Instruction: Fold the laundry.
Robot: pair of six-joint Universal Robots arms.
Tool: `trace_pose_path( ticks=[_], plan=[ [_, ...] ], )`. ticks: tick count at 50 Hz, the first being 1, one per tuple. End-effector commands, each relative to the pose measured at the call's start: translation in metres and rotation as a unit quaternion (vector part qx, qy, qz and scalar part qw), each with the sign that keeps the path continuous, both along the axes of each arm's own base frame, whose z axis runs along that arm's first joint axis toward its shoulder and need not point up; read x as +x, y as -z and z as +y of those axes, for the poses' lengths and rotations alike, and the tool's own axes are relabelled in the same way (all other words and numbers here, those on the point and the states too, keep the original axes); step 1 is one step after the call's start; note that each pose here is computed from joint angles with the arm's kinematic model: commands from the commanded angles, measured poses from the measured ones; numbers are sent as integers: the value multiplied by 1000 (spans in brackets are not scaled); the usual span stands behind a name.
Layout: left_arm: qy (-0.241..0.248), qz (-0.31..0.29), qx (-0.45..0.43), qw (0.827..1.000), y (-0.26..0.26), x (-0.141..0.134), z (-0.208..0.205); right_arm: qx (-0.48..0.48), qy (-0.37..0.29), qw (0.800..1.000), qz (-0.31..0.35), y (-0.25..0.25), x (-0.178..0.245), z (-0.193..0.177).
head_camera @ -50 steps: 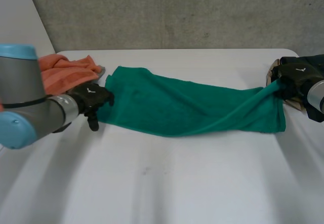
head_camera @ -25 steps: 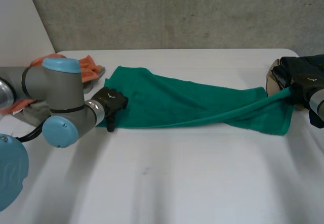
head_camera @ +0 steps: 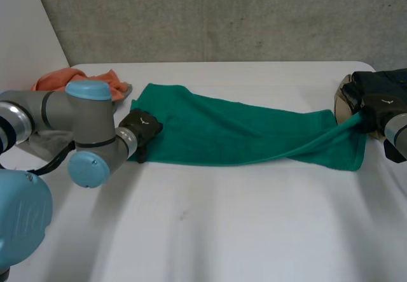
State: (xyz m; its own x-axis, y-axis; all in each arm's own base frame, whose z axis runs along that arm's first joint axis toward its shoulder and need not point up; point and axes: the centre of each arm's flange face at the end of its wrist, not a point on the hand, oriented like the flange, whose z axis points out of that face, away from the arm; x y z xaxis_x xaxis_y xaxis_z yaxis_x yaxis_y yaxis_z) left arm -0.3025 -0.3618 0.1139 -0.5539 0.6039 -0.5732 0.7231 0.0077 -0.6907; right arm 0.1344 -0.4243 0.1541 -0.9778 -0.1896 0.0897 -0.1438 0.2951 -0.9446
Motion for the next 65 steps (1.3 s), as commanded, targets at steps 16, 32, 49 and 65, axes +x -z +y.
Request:
trace_pose_path(
  ticks=[16, 32, 49, 65],
  plan=[
    [8, -29, -40, 999, 1, -8, -14, -9, -19, 1000, 6, -6, 9, 9],
    [18, -33, -56, 998, 0, -14, -18, -11, -24, 1000, 6, -9, 9, 10],
    [-32, -56, 7, 998, -62, 29, 15, -8, -79, 992, 93, -34, 16, 38],
    [73, -158, 161, 972, -100, 125, 143, 88, -349, 836, 415, -37, -5, 160]
  ],
)
